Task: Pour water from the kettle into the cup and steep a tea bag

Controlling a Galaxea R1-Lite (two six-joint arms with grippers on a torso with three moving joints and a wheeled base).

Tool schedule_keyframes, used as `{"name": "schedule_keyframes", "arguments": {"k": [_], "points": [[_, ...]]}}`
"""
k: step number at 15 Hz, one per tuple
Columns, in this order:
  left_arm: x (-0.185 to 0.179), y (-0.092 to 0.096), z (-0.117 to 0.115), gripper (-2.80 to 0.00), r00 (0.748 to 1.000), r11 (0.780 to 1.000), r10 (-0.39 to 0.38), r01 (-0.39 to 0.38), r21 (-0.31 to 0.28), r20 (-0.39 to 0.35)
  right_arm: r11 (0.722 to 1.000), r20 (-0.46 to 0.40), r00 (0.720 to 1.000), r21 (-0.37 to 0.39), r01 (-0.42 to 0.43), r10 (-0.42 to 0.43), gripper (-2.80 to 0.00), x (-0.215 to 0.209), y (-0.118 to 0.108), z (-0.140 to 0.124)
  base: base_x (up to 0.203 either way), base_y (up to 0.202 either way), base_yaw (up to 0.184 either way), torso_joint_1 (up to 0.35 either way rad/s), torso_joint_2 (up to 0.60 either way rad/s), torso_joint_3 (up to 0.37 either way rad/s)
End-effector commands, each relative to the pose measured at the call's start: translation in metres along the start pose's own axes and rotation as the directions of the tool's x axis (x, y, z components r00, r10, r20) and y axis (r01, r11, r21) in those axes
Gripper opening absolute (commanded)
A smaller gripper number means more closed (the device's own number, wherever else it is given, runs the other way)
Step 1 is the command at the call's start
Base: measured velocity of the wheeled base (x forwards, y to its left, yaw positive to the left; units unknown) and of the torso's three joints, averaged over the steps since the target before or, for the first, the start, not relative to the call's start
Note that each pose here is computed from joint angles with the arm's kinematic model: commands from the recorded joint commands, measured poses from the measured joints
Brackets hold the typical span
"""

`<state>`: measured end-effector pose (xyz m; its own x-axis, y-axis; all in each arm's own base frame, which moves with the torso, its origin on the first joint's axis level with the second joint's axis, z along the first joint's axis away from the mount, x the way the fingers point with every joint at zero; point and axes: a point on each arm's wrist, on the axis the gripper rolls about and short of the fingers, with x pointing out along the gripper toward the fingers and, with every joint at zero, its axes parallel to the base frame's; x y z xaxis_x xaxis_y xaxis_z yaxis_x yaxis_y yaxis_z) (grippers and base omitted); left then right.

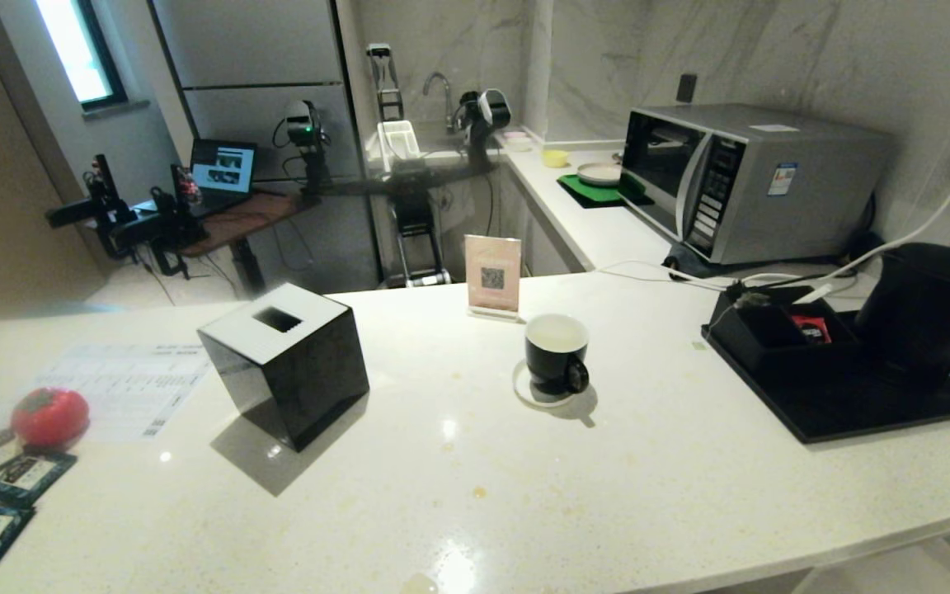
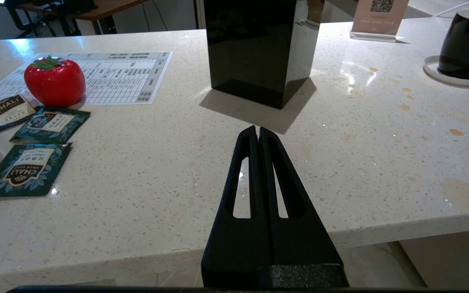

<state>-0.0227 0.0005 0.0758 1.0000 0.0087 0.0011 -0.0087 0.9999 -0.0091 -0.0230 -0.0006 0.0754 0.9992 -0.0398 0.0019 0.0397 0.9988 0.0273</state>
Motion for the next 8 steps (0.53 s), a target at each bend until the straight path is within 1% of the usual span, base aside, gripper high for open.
{"name": "schedule_keyframes", "arguments": {"k": [1, 5, 6, 7, 8], "points": [[0.0001, 0.0000, 0.0001, -2.80, 1.000, 1.000, 0.000, 0.000, 0.000, -0.001, 1.000, -0.002, 1.000, 0.000, 0.000, 0.000, -2.80, 0.0001, 0.0000, 0.0000, 0.000, 0.000, 0.000, 0.000, 0.00, 0.000], [0.0001, -0.0001, 0.0001, -2.80, 1.000, 1.000, -0.003, 0.003, 0.006, -0.001, 1.000, -0.002, 1.000, -0.004, 0.000, 0.000, -2.80, 0.0001, 0.0000, 0.0000, 0.000, 0.000, 0.000, 0.000, 0.00, 0.000], [0.0001, -0.0002, 0.0001, -2.80, 1.000, 1.000, -0.010, 0.010, 0.018, -0.001, 1.000, -0.003, 1.000, -0.024, -0.002, 0.002, -2.80, 0.0001, 0.0000, 0.0000, 0.000, 0.000, 0.000, 0.000, 0.00, 0.000], [0.0001, -0.0002, 0.0001, -2.80, 1.000, 1.000, -0.009, 0.009, 0.017, -0.001, 0.998, -0.005, 1.000, -0.056, -0.005, 0.004, -2.80, 0.0001, 0.0001, -0.0003, 0.000, 0.000, 0.000, 0.000, 0.00, 0.000], [0.0001, -0.0002, 0.0001, -2.80, 1.000, 1.000, -0.007, 0.007, 0.015, -0.001, 0.998, -0.005, 1.000, -0.067, -0.006, 0.006, -2.80, 0.0001, 0.0001, -0.0003, 0.000, 0.000, 0.000, 0.000, 0.00, 0.000]]}}
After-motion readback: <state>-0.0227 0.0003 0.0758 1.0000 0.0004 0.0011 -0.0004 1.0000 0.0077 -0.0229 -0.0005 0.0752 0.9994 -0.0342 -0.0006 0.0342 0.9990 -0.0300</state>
